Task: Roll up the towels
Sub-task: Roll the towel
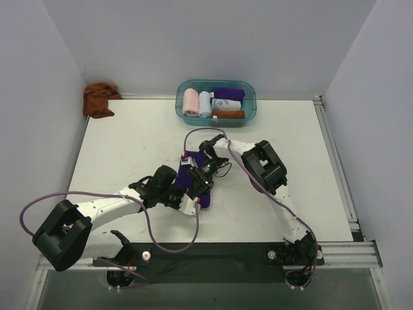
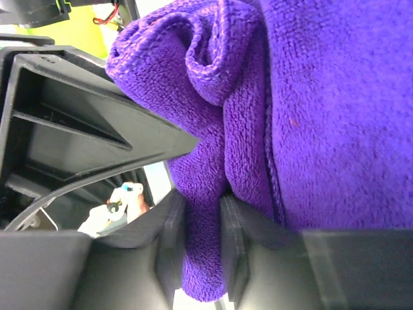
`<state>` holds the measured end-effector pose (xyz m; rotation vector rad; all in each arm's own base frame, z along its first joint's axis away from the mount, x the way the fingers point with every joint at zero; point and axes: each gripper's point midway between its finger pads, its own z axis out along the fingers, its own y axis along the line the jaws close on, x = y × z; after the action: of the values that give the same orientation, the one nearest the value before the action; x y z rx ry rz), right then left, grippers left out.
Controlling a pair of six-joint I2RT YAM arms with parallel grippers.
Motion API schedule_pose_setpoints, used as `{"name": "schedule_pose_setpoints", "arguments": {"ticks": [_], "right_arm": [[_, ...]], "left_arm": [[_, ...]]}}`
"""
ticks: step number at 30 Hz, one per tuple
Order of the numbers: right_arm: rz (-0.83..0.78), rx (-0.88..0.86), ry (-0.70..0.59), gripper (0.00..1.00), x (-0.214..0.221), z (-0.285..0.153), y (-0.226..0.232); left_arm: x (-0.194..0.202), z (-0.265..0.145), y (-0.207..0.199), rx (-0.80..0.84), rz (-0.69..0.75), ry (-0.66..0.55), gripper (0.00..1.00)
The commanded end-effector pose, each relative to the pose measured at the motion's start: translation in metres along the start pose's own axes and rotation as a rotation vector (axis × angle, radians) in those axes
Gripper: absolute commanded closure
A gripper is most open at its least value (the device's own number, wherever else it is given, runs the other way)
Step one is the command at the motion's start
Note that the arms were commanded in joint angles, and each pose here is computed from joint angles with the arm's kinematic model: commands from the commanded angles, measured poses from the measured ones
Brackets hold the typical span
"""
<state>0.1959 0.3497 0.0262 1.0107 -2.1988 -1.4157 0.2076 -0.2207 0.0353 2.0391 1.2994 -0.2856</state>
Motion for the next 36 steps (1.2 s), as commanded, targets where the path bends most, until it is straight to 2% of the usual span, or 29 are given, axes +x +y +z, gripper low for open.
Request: {"name": "schedule_pose_setpoints", "arguments": {"ticks": [1, 2, 3, 6, 11, 12, 16, 17, 18, 20, 21, 23, 29, 33, 36], "right_arm": [[0.039, 0.191, 0.046, 0.71, 0.012, -0.019, -0.038], [0.038, 0.223, 0.022, 0.6, 0.007, -0.031, -0.04], [0.015, 0.248, -0.008, 0.55, 0.0, -0.042, -0.033], [-0.023, 0.326, -0.089, 0.47, -0.013, -0.077, -0.021], [-0.033, 0.481, -0.208, 0.46, -0.017, -0.124, -0.015], [-0.021, 0.531, -0.229, 0.46, -0.01, -0.137, -0.016], [-0.006, 0.564, -0.308, 0.47, 0.01, -0.163, -0.007], [-0.046, 0.583, -0.352, 0.48, 0.011, -0.172, 0.005], [-0.058, 0.592, -0.368, 0.48, 0.014, -0.174, 0.008], [-0.104, 0.611, -0.409, 0.5, 0.024, -0.176, 0.018], [-0.115, 0.612, -0.43, 0.5, 0.026, -0.176, 0.023], [-0.176, 0.603, -0.463, 0.52, 0.031, -0.168, 0.034], [-0.455, 0.752, -0.349, 0.46, 0.036, -0.145, 0.054], [-0.591, 0.8, -0.293, 0.42, 0.039, -0.13, 0.063], [-0.709, 0.856, -0.19, 0.37, 0.036, -0.109, 0.065]], "left_arm": [[0.012, -0.01, -0.056, 0.226, -0.146, 0.076, 0.88], [0.01, -0.012, -0.061, 0.255, -0.165, 0.081, 0.9], [0.01, -0.014, -0.067, 0.291, -0.185, 0.088, 0.92], [0.01, -0.019, -0.081, 0.369, -0.257, 0.115, 0.98], [0.008, -0.019, -0.095, 0.491, -0.383, 0.135, 1.0], [0.01, -0.019, -0.103, 0.548, -0.445, 0.135, 1.0], [0.011, -0.017, -0.09, 0.614, -0.59, 0.093, 1.0], [0.011, -0.016, -0.077, 0.609, -0.608, 0.079, 1.0], [0.015, -0.016, -0.079, 0.659, -0.683, 0.078, 1.0], [0.019, -0.013, -0.06, 0.668, -0.723, 0.057, 1.0], [0.022, -0.012, -0.067, 0.734, -0.789, 0.062, 1.0], [0.034, -0.004, -0.051, 0.757, -0.863, 0.05, 1.0], [0.046, 0.001, -0.042, 0.905, -1.041, 0.008, 1.0], [0.049, 0.001, -0.033, 0.961, -1.09, -0.003, 1.0], [0.051, 0.003, -0.033, 0.989, -1.126, -0.001, 1.0]]}}
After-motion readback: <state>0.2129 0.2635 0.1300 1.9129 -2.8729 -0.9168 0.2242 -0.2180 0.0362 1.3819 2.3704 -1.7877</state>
